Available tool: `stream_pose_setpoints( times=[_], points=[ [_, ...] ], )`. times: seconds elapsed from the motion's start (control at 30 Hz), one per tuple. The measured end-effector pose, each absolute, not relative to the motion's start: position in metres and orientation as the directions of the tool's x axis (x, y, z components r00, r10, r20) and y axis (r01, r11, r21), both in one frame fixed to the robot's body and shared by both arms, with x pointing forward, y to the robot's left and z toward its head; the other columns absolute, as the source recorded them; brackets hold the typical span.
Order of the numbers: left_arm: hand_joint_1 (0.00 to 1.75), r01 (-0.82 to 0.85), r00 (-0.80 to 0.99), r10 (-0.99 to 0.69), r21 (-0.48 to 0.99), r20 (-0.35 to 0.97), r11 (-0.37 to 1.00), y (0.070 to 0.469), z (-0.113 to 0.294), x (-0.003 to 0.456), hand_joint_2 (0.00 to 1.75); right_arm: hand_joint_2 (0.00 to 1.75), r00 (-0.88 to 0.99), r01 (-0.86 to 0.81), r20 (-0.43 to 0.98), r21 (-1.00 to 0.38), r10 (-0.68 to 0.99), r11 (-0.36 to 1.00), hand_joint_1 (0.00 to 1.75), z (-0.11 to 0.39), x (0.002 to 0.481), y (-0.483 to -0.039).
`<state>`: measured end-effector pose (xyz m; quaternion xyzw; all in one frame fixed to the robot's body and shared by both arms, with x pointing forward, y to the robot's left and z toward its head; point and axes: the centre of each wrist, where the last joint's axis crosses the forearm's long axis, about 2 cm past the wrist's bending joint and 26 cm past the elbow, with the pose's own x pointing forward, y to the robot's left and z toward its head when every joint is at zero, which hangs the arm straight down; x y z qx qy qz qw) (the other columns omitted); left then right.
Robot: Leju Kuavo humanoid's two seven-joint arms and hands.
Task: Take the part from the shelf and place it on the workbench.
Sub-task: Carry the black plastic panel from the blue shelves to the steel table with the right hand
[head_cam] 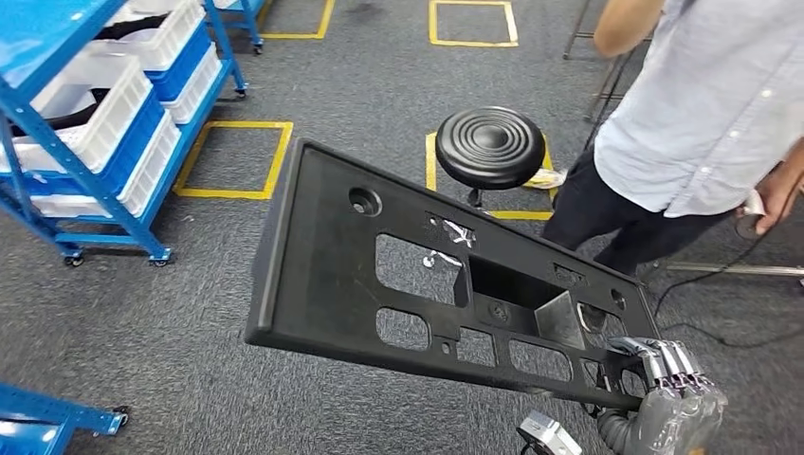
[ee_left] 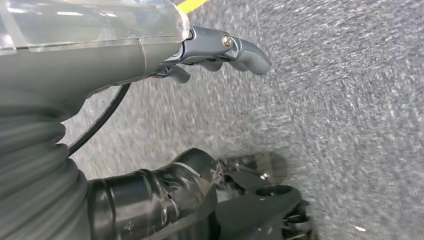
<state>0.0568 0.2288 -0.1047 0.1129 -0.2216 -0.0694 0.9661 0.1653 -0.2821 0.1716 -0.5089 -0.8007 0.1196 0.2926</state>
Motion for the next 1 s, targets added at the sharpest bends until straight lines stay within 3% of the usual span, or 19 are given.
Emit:
stream_pose_setpoints(
  times=[1.0],
  points=[
    [0.0,0.078,0.895,-0.177,0.248,0.409,0.966,0.2282,-0.1048,0.0554,1.75,1.75,-0.298,0.752,0.356,-0.484,0.886,0.447,1.75,0.1706,0.1623,-0.2859]
  ],
)
